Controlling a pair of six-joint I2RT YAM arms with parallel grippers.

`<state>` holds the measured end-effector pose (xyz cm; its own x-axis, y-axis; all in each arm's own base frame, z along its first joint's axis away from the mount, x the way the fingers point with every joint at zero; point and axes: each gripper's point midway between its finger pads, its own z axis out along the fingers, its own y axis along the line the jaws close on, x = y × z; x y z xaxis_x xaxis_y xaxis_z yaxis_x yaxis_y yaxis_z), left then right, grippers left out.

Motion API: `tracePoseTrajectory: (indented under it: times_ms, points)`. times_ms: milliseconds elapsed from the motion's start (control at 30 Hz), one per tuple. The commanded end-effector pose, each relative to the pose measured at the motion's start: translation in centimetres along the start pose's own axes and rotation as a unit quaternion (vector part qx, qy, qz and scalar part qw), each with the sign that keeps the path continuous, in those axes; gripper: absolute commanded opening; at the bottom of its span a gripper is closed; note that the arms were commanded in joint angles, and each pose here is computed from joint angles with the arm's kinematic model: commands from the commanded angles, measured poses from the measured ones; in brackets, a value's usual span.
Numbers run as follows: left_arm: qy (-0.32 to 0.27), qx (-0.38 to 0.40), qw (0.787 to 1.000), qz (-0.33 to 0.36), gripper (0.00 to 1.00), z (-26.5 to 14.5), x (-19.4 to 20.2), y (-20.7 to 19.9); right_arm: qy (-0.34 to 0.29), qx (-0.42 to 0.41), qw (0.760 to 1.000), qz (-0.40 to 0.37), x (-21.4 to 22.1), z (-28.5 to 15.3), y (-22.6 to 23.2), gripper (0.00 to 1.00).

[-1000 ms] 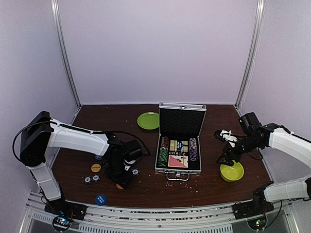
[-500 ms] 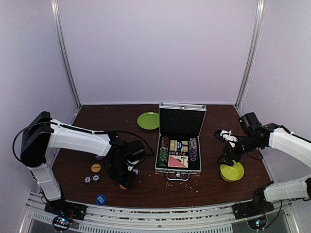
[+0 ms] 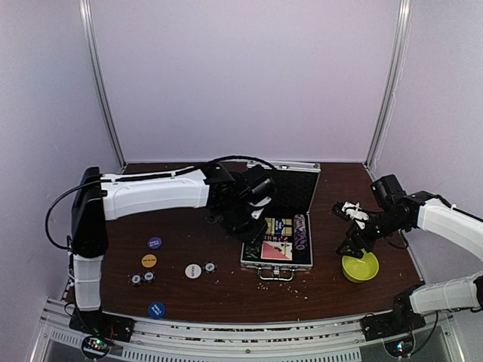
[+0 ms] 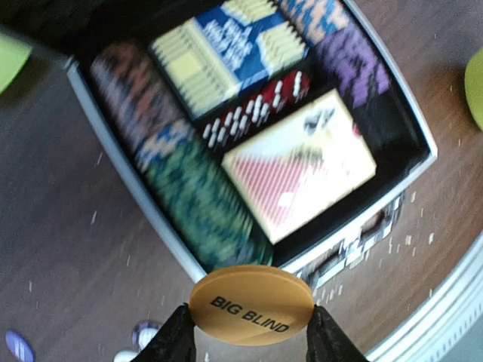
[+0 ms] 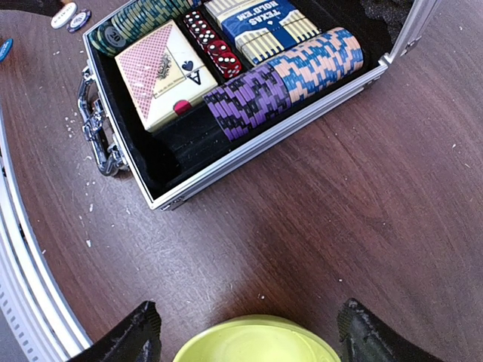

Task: Pack up texas hold em set

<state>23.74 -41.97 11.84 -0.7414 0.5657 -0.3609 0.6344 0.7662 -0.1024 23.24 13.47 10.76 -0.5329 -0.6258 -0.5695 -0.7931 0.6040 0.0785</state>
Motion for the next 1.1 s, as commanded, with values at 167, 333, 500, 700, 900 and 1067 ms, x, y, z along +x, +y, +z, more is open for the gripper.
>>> tracePoseTrajectory:
  times_ms: [167, 333, 500, 700, 900, 1067]
  points:
    - [-0.037, -0.005, 0.999, 0.035, 0.46, 4.9, -6.5, -1.3, -0.016, -0.003, 1.0, -0.004, -0.9, -0.7, 0.1, 0.81]
    - [-0.056, -0.008, 0.998, 0.012, 0.46, 6.9, -8.5, 0.3, -0.013, -0.008, 1.0, -0.001, -0.8, -0.5, 0.2, 0.81]
    - [-0.057, 0.005, 0.998, -0.01, 0.46, 8.8, -9.5, 2.0, -0.012, -0.008, 1.0, 0.001, -0.7, -0.4, 0.1, 0.81]
    - [-0.062, 0.014, 0.998, -0.011, 0.48, 9.6, -10.0, 2.4, -0.007, -0.009, 1.0, 0.002, -0.6, -0.2, 0.1, 0.81]
    - [-0.059, 0.017, 0.998, -0.016, 0.5, 10.4, -10.0, 2.7, -0.005, -0.009, 1.0, 0.003, -0.5, -0.1, 0.0, 0.81]
    - [-0.056, 0.016, 0.998, -0.018, 0.57, 10.6, -9.9, 2.8, -0.004, -0.01, 1.0, 0.004, -0.5, -0.1, 0.0, 0.81]
